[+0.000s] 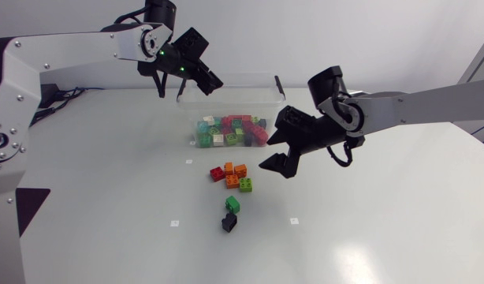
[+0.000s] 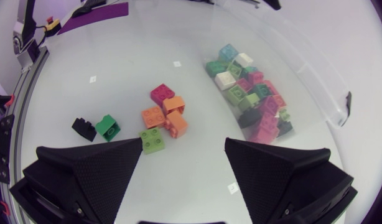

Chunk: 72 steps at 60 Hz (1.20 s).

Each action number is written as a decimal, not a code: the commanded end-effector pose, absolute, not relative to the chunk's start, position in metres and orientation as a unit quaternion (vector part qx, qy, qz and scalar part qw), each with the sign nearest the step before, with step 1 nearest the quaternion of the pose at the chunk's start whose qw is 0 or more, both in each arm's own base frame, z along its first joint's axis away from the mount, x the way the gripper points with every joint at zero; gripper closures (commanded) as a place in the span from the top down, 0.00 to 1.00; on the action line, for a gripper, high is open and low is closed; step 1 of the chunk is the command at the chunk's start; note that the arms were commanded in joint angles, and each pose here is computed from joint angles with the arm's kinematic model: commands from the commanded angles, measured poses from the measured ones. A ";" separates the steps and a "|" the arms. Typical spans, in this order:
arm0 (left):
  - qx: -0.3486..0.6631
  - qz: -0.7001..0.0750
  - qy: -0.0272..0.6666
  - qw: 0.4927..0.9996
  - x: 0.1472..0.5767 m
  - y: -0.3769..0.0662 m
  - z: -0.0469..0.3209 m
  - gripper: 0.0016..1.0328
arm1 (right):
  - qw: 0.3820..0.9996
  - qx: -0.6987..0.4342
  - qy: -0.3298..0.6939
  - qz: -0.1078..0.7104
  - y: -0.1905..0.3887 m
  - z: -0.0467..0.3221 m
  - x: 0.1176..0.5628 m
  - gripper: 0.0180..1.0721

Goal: Place the duplo bricks in the container

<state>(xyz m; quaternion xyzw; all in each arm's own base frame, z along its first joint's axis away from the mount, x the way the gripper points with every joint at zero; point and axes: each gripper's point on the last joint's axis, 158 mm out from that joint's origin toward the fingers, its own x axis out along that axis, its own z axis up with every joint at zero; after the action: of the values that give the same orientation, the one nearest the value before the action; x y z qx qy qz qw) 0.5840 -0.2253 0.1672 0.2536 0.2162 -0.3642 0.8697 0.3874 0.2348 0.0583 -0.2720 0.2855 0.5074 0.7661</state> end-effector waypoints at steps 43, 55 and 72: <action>0.328 -0.425 0.226 0.813 0.483 -0.200 0.210 0.95 | 0.654 -0.304 0.323 0.613 0.255 -0.005 0.341 0.91; 0.353 -0.461 0.245 0.776 0.446 -0.195 0.189 0.95 | 0.642 -0.312 0.321 0.622 0.256 -0.009 0.345 0.91; 0.377 -0.501 0.271 0.730 0.397 -0.184 0.155 0.95 | 0.629 -0.315 0.329 0.630 0.258 -0.025 0.356 0.91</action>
<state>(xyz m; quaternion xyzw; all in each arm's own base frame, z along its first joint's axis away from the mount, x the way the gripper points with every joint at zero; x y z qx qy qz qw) 0.4118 -0.1890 0.1596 0.3634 0.2734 -0.4867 0.7458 0.3544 0.2571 -0.0172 -0.3113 0.3294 0.6205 0.6400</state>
